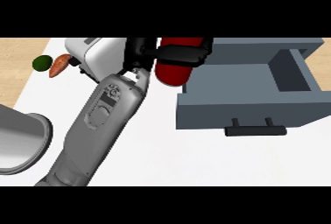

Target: Pick up the can, place it into the drawer and close the drawer

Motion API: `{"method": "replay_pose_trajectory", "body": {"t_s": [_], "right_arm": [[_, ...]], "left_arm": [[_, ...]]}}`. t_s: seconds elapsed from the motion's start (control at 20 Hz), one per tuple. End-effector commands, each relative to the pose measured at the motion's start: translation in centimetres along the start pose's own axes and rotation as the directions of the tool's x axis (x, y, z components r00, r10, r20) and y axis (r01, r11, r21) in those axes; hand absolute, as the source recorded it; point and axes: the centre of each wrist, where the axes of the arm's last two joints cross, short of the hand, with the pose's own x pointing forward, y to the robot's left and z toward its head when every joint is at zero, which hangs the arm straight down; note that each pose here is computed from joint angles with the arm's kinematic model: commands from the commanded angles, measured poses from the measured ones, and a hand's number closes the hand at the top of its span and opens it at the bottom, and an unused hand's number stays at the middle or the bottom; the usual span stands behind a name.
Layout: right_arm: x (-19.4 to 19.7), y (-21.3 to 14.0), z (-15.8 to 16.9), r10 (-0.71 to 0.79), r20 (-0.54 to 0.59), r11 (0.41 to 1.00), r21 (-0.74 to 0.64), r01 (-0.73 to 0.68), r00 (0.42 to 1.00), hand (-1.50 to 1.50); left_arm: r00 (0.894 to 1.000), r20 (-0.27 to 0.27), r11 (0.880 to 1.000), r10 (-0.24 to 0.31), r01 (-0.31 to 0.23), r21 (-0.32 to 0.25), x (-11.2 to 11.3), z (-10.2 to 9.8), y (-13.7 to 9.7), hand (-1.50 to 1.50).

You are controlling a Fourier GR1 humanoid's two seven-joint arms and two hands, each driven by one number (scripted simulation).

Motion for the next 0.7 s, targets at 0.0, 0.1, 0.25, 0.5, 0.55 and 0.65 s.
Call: {"method": "replay_pose_trajectory", "body": {"t_s": [0.0,0.1,0.25,0.5,0.55,0.65], "right_arm": [[-1.4,0.0,-0.6,0.015,-0.001,1.000,0.025,-0.015,1.000,-1.50],[1.8,0.0,-1.6,0.001,0.019,1.000,0.009,-0.001,1.000,-1.50],[-0.7,1.2,-0.5,0.000,0.008,1.000,0.018,0.000,1.000,-1.50],[-0.1,0.1,-1.2,0.004,-0.001,1.000,0.009,-0.004,1.000,-1.50],[1.0,0.7,-0.5,-0.011,0.015,1.000,0.023,0.010,1.000,-1.50],[-0.4,0.4,-1.0,-0.021,0.005,0.999,0.026,0.021,1.000,-1.50]], "left_arm": [[1.000,0.009,1.000,-0.023,0.024,-0.008,2.4,-1.8,-2.6,1.50],[0.999,0.010,0.999,-0.031,0.031,-0.008,1.9,-2.3,-3.2,1.50],[1.000,0.002,1.000,-0.031,0.031,0.000,3.2,-3.8,-3.3,1.50],[0.999,-0.023,0.999,-0.044,0.044,-0.021,5.0,-4.7,-5.0,1.50],[0.998,-0.024,0.998,-0.066,0.066,0.012,6.6,-5.5,-6.2,1.50],[0.996,-0.038,0.997,-0.082,0.083,0.011,2.8,-5.7,-5.3,1.50]]}}
